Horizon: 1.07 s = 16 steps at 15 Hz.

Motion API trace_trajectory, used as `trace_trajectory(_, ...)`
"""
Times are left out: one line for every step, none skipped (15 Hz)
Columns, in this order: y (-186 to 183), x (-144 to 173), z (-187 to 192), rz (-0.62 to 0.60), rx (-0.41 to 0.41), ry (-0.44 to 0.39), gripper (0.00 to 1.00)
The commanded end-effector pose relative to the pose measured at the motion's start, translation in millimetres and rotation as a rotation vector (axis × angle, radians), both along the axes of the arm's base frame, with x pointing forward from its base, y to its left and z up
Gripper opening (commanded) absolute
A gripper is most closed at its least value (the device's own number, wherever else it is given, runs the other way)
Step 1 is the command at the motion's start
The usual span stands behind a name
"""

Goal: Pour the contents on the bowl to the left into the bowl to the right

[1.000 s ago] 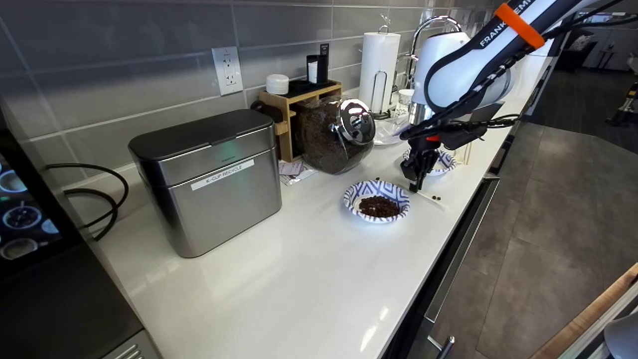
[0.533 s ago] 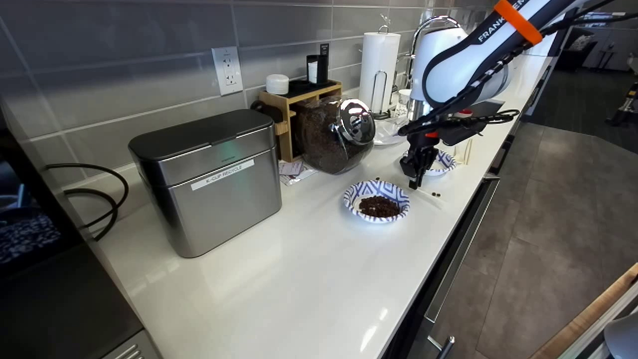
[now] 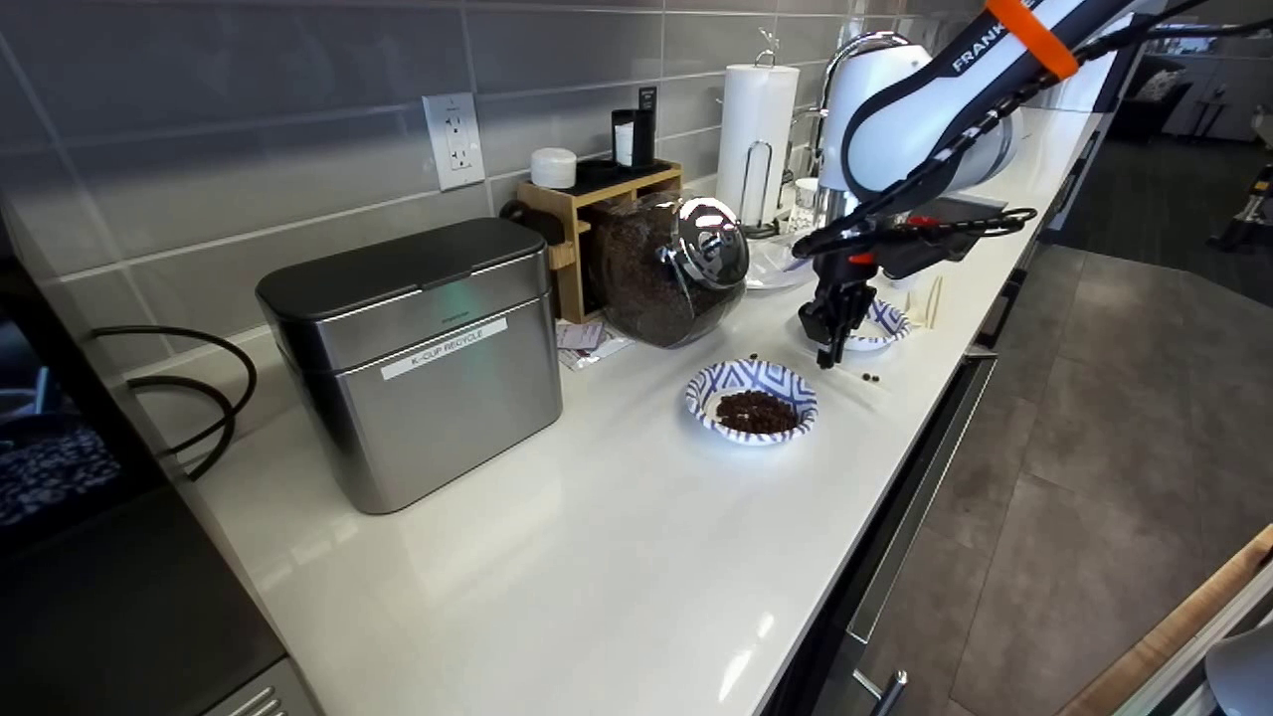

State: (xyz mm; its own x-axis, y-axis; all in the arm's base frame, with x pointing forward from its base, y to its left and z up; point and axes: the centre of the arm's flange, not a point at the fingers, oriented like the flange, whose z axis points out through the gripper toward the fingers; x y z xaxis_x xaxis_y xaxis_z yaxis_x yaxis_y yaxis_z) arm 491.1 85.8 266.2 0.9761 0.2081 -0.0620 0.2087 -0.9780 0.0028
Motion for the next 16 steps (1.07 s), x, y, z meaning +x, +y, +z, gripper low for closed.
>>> trace_trajectory(-5, 4, 10, -0.001, -0.019, 0.022, 0.03)
trace_trajectory(-6, 6, 12, -0.003, -0.019, 0.021, 0.03)
trace_trajectory(-6, 6, 14, -0.004, -0.02, 0.021, 0.03)
trace_trajectory(-7, 7, 17, -0.005, -0.021, 0.021, 0.03)
trace_trajectory(-8, 8, 20, -0.004, -0.017, 0.022, 0.03)
trace_trajectory(-9, 9, 23, -0.007, -0.016, 0.022, 0.03)
trace_trajectory(-9, 10, 25, -0.003, -0.013, 0.024, 0.03)
trace_trajectory(-9, 11, 28, -0.001, -0.013, 0.024, 0.03)
trace_trajectory(-9, 11, 31, -0.001, -0.013, 0.026, 0.03)
trace_trajectory(-10, 12, 34, -0.002, -0.012, 0.027, 0.03)
trace_trajectory(-11, 12, 37, -0.005, -0.012, 0.027, 0.03)
trace_trajectory(-13, 13, 40, -0.009, -0.012, 0.024, 0.03)
trace_trajectory(-15, 14, 43, -0.011, -0.01, 0.023, 0.03)
trace_trajectory(-17, 15, 45, -0.021, -0.012, 0.022, 0.03)
trace_trajectory(-21, 17, 48, -0.026, -0.007, 0.022, 0.03)
trace_trajectory(-24, 18, 50, -0.03, 0.002, 0.028, 0.03)
